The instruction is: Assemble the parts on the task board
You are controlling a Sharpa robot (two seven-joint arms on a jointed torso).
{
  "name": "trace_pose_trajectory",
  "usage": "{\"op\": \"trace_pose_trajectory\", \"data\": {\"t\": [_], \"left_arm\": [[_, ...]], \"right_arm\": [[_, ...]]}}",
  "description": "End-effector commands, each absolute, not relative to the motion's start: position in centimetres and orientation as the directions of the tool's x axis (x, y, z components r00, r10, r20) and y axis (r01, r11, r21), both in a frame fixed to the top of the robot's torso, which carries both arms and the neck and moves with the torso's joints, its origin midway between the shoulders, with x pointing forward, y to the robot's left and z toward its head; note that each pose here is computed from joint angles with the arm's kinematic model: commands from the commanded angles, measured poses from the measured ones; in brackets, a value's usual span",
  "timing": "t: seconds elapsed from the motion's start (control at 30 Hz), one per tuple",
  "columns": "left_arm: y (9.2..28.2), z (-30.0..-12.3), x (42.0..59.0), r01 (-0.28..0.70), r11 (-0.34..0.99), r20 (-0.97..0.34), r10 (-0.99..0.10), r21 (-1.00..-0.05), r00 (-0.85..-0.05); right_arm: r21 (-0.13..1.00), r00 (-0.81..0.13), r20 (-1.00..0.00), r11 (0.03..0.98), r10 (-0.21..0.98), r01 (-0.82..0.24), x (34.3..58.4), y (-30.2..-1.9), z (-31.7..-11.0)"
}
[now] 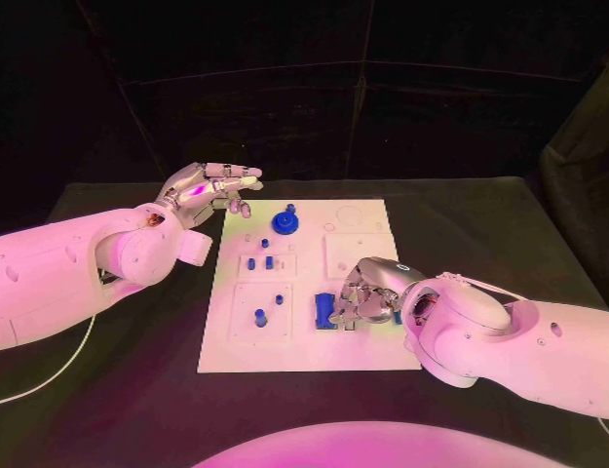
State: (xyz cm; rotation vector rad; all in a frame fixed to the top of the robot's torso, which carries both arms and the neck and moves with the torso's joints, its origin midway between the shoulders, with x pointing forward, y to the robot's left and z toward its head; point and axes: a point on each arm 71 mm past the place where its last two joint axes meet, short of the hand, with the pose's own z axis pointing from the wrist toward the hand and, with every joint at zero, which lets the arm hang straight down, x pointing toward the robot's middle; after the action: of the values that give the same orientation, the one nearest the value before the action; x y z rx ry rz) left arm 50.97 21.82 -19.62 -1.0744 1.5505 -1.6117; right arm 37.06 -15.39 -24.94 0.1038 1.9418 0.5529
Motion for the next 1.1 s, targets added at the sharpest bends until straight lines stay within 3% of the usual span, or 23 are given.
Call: {"op": "trace_pose_trajectory", "data": {"t": [0.03,0.43,0.7,1.1], "left_arm": [[21.7,-19.5,51.0,-0.086,-0.098,0.127,-0.877,-0.991,-0.463],[21.7,-19.5,51.0,-0.088,-0.097,0.127,-0.877,-0.991,-0.463],[21.8,-19.6,51.0,-0.090,-0.095,0.126,-0.878,-0.991,-0.461],[21.7,-19.8,50.8,-0.093,-0.093,0.126,-0.876,-0.991,-0.466]], "right_arm": [[0.395,-0.416,-0.864,0.894,0.283,-0.213,37.0,-15.3,-24.7],[0.405,-0.394,-0.867,0.891,0.303,-0.205,36.9,-16.3,-24.4],[0.456,-0.407,-0.835,0.880,0.370,-0.134,36.2,-20.6,-23.7],[0.342,-0.419,-0.863,0.937,0.283,-0.072,36.4,-24.8,-23.6]]}}
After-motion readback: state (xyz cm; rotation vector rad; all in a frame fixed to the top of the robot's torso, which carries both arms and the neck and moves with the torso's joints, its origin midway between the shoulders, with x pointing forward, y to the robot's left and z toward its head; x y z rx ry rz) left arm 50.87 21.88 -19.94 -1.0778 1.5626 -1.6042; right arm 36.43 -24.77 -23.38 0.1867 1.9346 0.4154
